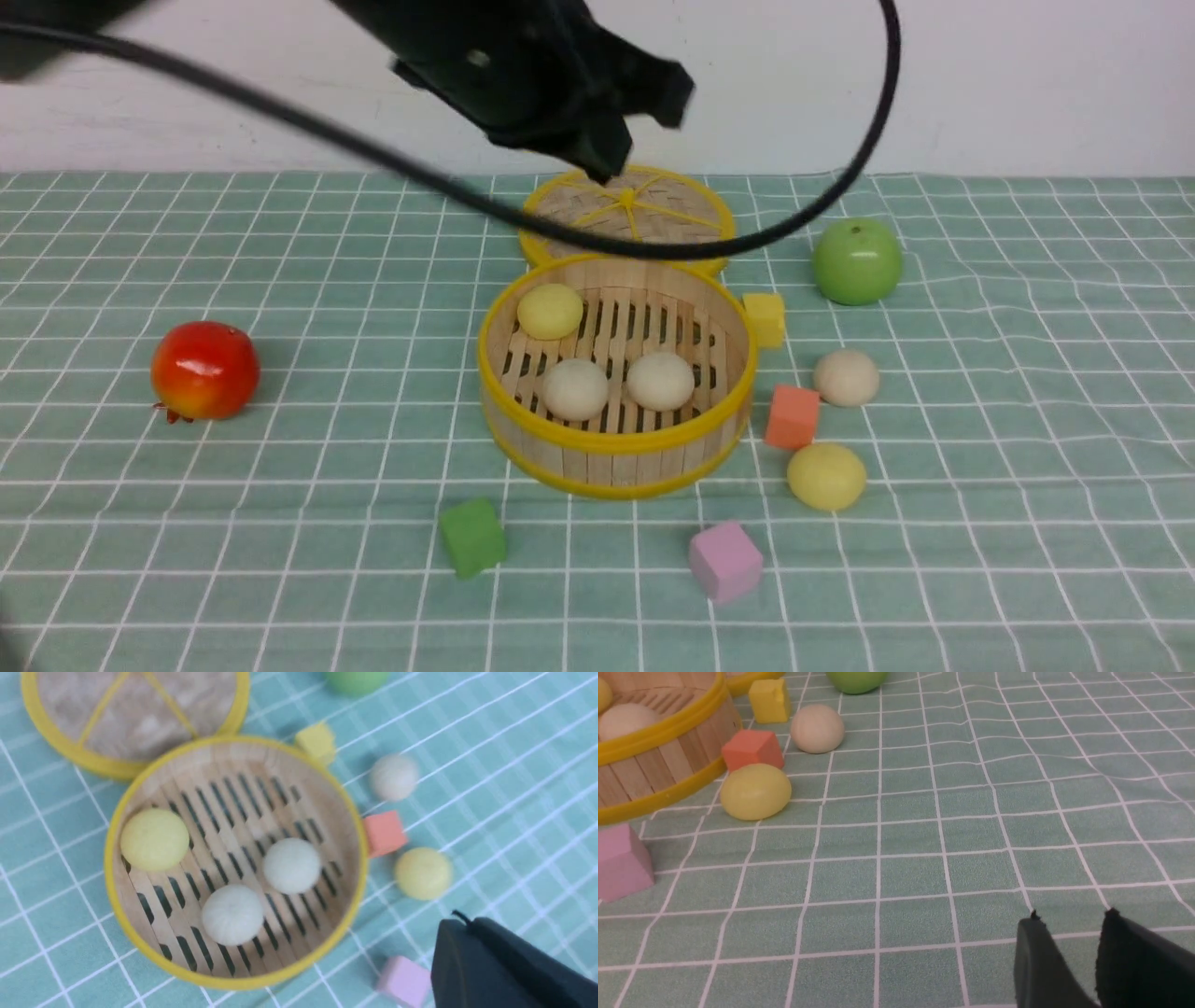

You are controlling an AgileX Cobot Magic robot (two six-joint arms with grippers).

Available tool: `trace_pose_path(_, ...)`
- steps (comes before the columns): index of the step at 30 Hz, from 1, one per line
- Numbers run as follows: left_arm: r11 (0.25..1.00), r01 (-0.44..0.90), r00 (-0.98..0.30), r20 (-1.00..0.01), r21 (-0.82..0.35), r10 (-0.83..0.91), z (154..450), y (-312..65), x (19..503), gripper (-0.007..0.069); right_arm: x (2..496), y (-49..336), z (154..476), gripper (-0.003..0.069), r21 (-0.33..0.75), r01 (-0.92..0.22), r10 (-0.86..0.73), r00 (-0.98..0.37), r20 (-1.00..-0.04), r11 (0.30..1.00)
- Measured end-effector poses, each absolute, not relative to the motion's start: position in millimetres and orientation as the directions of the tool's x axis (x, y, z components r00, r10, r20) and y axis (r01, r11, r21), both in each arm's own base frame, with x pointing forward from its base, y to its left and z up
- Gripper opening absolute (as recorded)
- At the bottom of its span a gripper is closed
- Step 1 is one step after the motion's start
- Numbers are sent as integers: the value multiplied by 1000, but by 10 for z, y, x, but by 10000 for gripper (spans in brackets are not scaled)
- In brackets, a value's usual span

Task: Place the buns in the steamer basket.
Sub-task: Use the right arm to grab a steamed stuffed bun

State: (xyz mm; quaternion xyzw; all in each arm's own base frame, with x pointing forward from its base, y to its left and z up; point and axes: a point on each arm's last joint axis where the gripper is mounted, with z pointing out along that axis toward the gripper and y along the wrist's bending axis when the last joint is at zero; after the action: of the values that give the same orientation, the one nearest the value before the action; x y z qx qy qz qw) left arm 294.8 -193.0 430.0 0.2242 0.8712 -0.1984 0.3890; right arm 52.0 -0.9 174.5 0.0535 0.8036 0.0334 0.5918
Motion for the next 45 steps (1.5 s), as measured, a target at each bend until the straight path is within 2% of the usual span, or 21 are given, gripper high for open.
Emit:
trace_pose_path(1, 819, 547, -574, -790, -175, 215, 4365, -1864, 2839, -14, 520, -9, 1745, 204, 117, 46, 126, -294, -948, 992)
trace_pose_path(6, 822, 548, -473, -869, -158, 148, 4167, -1451, 2202, -14, 520, -9, 1745, 211, 117, 46, 126, -294, -948, 992)
trace_pose_path(12, 843, 513, -347, -937, -162, 31, 3474, -1004, 1567, -14, 520, -9, 1745, 221, 117, 46, 126, -294, -948, 992)
trace_pose_path(13, 842, 513, -321, -947, -164, 11, 3484, -976, 1530, -14, 520, -9, 1745, 221, 117, 46, 126, -294, -948, 992)
trace_pose_path(14, 848, 497, -286, -957, -186, -42, 3250, -863, 1378, -14, 520, -9, 1745, 223, 117, 46, 126, -294, -948, 992)
trace_pose_path(15, 848, 495, -279, -959, -188, -50, 3229, -849, 1360, -14, 520, -9, 1745, 223, 117, 46, 126, -294, -948, 992)
trace_pose_path(18, 851, 475, -166, -972, -224, -164, 2910, -645, 1102, -14, 521, -26, 1748, 227, 53, 47, 64, -291, -954, 998)
trace_pose_path(22, 854, 466, -155, -972, -229, -176, 2701, -575, 1007, -14, 523, -47, 1750, 232, -16, 49, -2, -287, -958, 999)
trace_pose_path(24, 854, 466, -147, -972, -230, -182, 2696, -568, 1000, -14, 527, -44, 1753, 231, -1, 51, 13, -274, -962, 999)
trace_pose_path(26, 854, 465, -136, -972, -231, -189, 2702, -564, 1000, -14, 547, -12, 1801, 235, 192, 54, 199, -196, -960, 980)
trace_pose_path(28, 854, 465, -135, -973, -231, -189, 2703, -564, 1000, -14, 555, -1, 1844, 237, 289, 47, 293, -148, -945, 956)
trace_pose_path(29, 854, 465, -136, -972, -232, -190, 2703, -564, 1000, -14, 564, 10, 1915, 237, 439, 25, 440, -74, -895, 898)
trace_pose_path(30, 854, 465, -135, -972, -232, -191, 2704, -563, 1000, -14, 566, 10, 1964, 237, 531, 3, 531, -26, -847, 847)
trace_pose_path(32, 854, 465, -134, -972, -232, -191, 2705, -563, 1000, -14, 564, -2, 2057, 237, 652, -50, 654, 62, -754, 757)
trace_pose_path(35, 854, 465, -134, -972, -232, -191, 2705, -563, 1000, -14, 555, -13, 2129, 232, 735, -98, 741, 107, -663, 671)
trace_pose_path(36, 854, 465, -134, -972, -232, -191, 2705, -563, 1000, -14, 555, -3, 2164, 225, 756, -97, 762, 82, -642, 647)
trace_pose_path(38, 854, 465, -133, -972, -232, -192, 2704, -563, 1000, -14, 566, 27, 2270, 214, 755, -74, 757, 9, -653, 652)
trace_pose_path(40, 854, 465, -133, -972, -232, -192, 2704, -563, 1000, -14, 614, 88, 2604, 192, 661, -33, 650, -158, -744, 749)
trace_pose_path(42, 854, 465, -133, -972, -232, -192, 2705, -563, 1000, -13, 746, 149, 2907, 184, 483, -10, 447, -364, -817, 875)
trace_pose_path(44, 854, 465, -134, -972, -234, -194, 2705, -563, 1001, -13, 915, 229, 3048, 181, 342, -28, 274, -540, -796, 939)
trace_pose_path(45, 854, 464, -134, -972, -235, -195, 2705, -562, 1001, -13, 958, 250, 3082, 181, 314, -38, 237, -573, -785, 949)
